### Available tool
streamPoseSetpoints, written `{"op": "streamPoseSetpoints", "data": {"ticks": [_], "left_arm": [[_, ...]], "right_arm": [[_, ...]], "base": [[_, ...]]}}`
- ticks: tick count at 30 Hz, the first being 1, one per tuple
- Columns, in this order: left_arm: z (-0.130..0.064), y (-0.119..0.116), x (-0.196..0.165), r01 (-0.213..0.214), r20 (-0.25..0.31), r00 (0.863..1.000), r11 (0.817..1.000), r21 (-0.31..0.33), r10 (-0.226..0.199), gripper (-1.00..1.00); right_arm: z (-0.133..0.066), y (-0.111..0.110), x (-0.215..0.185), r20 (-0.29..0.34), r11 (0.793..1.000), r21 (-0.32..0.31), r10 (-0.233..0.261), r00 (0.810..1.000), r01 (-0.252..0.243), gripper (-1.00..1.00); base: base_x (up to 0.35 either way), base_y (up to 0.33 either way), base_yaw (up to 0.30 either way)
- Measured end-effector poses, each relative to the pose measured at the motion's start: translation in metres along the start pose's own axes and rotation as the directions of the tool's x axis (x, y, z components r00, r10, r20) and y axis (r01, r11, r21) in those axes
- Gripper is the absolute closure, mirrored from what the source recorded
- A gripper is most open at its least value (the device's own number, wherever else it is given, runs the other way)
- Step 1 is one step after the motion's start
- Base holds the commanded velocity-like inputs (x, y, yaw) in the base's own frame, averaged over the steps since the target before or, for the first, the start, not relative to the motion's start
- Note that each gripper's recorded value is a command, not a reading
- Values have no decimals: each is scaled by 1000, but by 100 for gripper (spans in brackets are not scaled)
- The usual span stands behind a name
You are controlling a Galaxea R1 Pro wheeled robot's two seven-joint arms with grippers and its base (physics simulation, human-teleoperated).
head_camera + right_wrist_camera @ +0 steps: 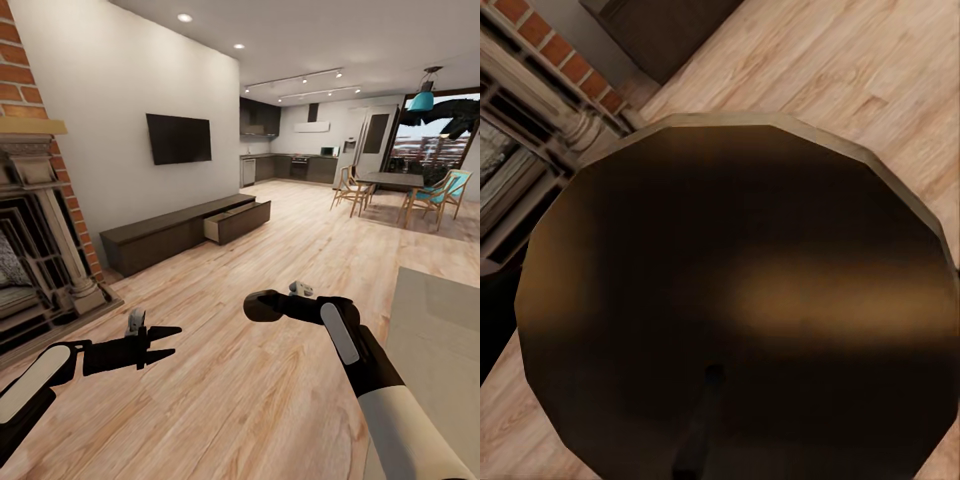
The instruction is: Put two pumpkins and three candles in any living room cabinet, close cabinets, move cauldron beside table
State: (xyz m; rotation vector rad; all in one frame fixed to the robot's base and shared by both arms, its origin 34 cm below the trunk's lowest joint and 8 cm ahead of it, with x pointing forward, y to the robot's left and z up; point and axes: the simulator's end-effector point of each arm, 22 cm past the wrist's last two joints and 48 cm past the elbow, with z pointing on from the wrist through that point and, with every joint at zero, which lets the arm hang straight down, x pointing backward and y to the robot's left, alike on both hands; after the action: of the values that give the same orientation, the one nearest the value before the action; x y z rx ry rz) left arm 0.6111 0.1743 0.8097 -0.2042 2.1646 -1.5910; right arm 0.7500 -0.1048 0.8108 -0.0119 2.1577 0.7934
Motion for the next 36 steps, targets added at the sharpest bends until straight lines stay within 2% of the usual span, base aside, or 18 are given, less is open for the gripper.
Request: {"op": "streamPoseSetpoints", "data": {"ticks": [36], "left_arm": [[1, 0, 1, 0, -2, 1000, 1000, 0, 0, -100]], "right_arm": [[0, 0, 0, 1, 1000, 0, 0, 1000, 0, 100]], "base": [[76, 5, 1]]}}
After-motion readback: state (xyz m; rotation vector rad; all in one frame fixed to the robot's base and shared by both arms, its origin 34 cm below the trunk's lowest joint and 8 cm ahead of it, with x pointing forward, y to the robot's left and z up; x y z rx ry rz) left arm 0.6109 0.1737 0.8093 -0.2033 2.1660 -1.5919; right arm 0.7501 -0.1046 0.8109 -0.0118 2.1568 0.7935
